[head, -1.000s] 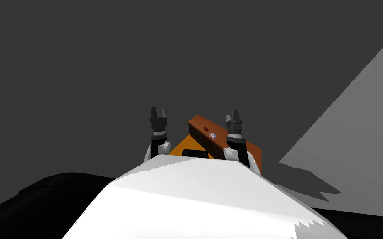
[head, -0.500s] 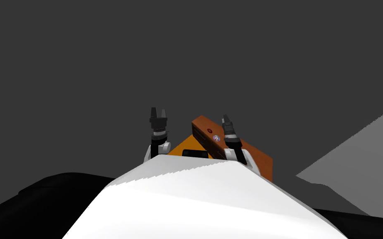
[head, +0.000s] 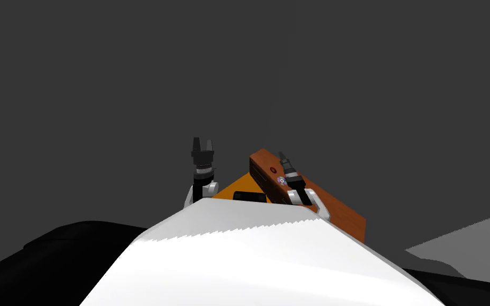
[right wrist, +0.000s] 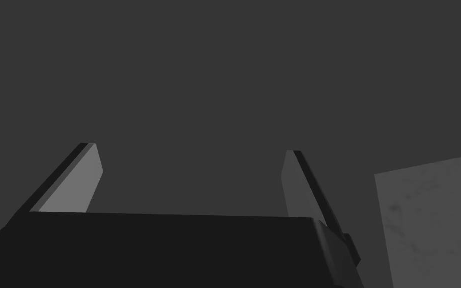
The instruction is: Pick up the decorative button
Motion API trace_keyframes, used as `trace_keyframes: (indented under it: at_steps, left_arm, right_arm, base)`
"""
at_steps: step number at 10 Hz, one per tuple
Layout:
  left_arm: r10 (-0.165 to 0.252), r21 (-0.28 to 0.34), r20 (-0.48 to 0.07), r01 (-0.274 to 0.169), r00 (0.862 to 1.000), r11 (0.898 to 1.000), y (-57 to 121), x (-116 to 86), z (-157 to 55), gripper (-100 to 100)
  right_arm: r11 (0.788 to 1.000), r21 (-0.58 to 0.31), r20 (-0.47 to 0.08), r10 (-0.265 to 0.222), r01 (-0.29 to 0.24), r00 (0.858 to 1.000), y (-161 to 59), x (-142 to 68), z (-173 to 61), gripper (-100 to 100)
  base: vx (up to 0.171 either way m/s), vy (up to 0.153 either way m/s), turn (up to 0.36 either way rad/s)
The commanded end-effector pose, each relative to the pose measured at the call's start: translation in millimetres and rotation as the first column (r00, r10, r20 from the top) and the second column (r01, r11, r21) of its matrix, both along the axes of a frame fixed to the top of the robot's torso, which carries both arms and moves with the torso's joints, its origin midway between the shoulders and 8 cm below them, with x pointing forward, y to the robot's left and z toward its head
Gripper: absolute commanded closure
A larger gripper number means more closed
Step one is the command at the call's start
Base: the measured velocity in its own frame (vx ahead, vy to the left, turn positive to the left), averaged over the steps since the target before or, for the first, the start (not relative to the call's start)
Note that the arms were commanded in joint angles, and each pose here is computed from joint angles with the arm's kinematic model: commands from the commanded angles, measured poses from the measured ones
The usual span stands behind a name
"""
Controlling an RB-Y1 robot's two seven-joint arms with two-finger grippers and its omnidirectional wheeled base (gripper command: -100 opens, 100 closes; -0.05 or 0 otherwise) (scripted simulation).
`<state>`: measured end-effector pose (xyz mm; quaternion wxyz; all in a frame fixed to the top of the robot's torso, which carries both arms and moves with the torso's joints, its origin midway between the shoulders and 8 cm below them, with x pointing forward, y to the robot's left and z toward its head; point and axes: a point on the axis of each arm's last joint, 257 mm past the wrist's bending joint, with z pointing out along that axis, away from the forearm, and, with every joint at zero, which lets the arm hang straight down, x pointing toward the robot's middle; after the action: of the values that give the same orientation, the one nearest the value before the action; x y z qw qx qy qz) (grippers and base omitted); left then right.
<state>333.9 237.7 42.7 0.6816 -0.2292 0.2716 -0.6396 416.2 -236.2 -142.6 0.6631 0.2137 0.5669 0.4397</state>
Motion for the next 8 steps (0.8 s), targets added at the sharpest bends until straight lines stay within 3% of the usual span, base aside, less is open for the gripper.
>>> trace_keyframes:
  at_steps: [1,5,8]
  left_arm:
    - [0.0,0.0,0.0,0.0,1.0,1.0,0.0,0,0,0]
    - [0.0,0.0,0.0,0.0,1.0,1.0,0.1,0,0,0]
    - [0.0,0.0,0.0,0.0,1.0,1.0,0.0,0,0,0]
  right_arm:
    - [0.996,-0.082,-0.053,0.012,-0.016,0.999,-1,2,-27,-100]
    - [0.971,-0.233,-0.174,0.014,-0.055,0.985,-16,6,-92,-100]
    - [0.957,-0.282,-0.215,0.01,-0.072,0.976,-23,6,-114,-100]
  base:
    - [0.033,0.007,0.28]
    - [0.022,-0.003,0.197]
    - [0.008,-0.004,0.114]
